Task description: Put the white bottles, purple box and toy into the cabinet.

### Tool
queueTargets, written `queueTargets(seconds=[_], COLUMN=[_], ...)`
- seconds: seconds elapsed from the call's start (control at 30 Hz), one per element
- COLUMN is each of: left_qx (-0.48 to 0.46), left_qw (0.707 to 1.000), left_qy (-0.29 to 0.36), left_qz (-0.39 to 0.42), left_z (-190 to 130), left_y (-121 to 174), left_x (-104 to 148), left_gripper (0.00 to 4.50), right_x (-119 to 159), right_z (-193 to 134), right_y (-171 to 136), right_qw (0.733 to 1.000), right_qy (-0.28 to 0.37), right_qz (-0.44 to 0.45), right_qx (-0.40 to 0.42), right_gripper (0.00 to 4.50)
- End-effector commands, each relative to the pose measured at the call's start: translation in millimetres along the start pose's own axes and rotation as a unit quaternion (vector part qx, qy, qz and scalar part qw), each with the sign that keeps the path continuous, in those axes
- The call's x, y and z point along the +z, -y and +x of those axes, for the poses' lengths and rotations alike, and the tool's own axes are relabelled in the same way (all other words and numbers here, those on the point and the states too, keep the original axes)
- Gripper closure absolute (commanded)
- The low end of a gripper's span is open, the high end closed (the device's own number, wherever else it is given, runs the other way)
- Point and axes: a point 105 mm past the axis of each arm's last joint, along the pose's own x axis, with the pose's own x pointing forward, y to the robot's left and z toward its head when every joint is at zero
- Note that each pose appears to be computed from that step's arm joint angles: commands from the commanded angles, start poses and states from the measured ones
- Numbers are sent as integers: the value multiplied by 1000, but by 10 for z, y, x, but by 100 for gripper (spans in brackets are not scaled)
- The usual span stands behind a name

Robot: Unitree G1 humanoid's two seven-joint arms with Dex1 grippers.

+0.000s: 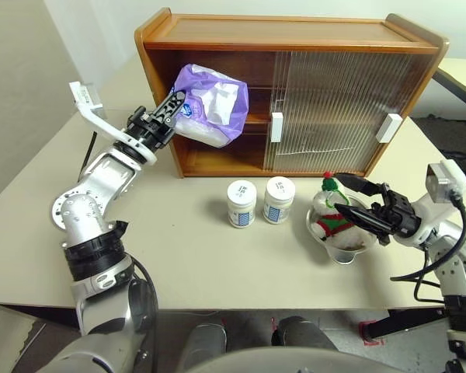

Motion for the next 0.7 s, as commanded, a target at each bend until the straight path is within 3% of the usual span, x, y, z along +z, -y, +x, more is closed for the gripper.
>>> queueTargets(seconds=[0.03,0.43,0.7], left_qx=[31,44,43], left_qw=[999,996,997], left_qy=[36,81,65], left_qz=[-1,-21,-29], left_z=[99,467,649], left_y=[-89,0,59], left_x=[21,-110,-308], left_gripper=[449,449,449], right_x=[15,-26,-28], right_z=[43,78,86], right_y=[-29,-37,-44], right_qw=[1000,1000,1000], right_qy=[3,11,15], right_qz=[-1,3,1], right_qx=[6,5,1], right_gripper=[0,0,0])
